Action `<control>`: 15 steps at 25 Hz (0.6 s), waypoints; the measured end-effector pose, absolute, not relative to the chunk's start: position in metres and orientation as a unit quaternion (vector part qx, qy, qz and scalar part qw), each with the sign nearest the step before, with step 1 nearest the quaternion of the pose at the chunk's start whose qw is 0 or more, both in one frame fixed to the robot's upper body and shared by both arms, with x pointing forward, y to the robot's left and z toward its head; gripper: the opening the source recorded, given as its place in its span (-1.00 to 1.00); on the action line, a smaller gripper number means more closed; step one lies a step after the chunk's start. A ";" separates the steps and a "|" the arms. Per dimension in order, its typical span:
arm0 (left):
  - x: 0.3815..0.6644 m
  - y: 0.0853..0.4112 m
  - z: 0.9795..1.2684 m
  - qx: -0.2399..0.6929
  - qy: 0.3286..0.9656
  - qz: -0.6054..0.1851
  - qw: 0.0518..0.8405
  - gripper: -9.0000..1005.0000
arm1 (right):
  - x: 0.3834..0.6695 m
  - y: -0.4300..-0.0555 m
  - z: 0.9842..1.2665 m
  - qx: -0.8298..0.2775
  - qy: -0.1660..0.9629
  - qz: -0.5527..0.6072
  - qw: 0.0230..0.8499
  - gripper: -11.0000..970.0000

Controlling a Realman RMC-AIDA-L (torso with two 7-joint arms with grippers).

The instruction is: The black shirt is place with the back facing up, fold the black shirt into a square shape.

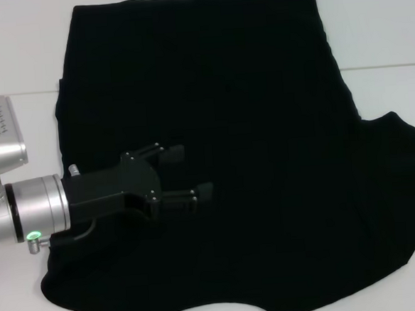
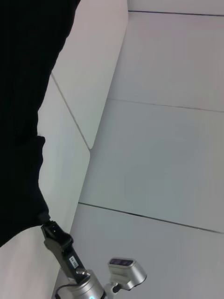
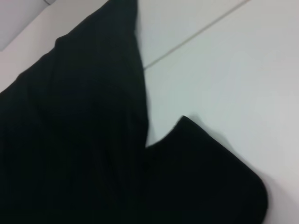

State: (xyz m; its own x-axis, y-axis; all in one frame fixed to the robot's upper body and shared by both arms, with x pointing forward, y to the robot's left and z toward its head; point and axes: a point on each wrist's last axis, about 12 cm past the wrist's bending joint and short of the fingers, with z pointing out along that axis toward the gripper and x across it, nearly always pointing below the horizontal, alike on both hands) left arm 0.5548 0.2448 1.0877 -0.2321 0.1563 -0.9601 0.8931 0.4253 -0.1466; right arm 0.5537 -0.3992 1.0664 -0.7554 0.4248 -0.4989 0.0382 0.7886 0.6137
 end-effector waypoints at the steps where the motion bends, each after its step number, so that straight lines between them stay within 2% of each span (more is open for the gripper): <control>1: 0.555 0.245 1.088 0.381 0.688 -0.377 0.489 0.88 | 0.556 -0.397 1.068 0.128 0.888 0.300 0.326 -0.95; 8: 0.555 0.244 1.087 0.380 0.689 -0.376 0.489 0.88 | 0.586 -0.361 1.082 0.099 0.872 0.338 0.340 -0.95; 11: 0.555 0.244 1.088 0.380 0.689 -0.376 0.489 0.88 | 0.604 -0.331 1.092 0.059 0.870 0.353 0.339 -0.95; 12: 0.555 0.244 1.088 0.380 0.689 -0.376 0.489 0.88 | 0.616 -0.307 1.098 0.021 0.872 0.358 0.332 -0.95; 13: 0.555 0.244 1.088 0.380 0.689 -0.376 0.490 0.88 | 0.616 -0.307 1.098 0.021 0.872 0.358 0.332 -0.95; 15: 0.556 0.245 1.088 0.379 0.690 -0.375 0.490 0.88 | 0.625 -0.283 1.104 -0.021 0.877 0.359 0.318 -0.95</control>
State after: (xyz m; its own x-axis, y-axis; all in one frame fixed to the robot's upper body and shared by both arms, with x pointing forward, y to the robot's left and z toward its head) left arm 0.5557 0.2447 1.0876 -0.2322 0.1555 -0.9602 0.8902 0.4318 -0.1454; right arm 0.6249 -0.2829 1.1036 -0.7968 0.1908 -0.5733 -0.2654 0.7419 0.6158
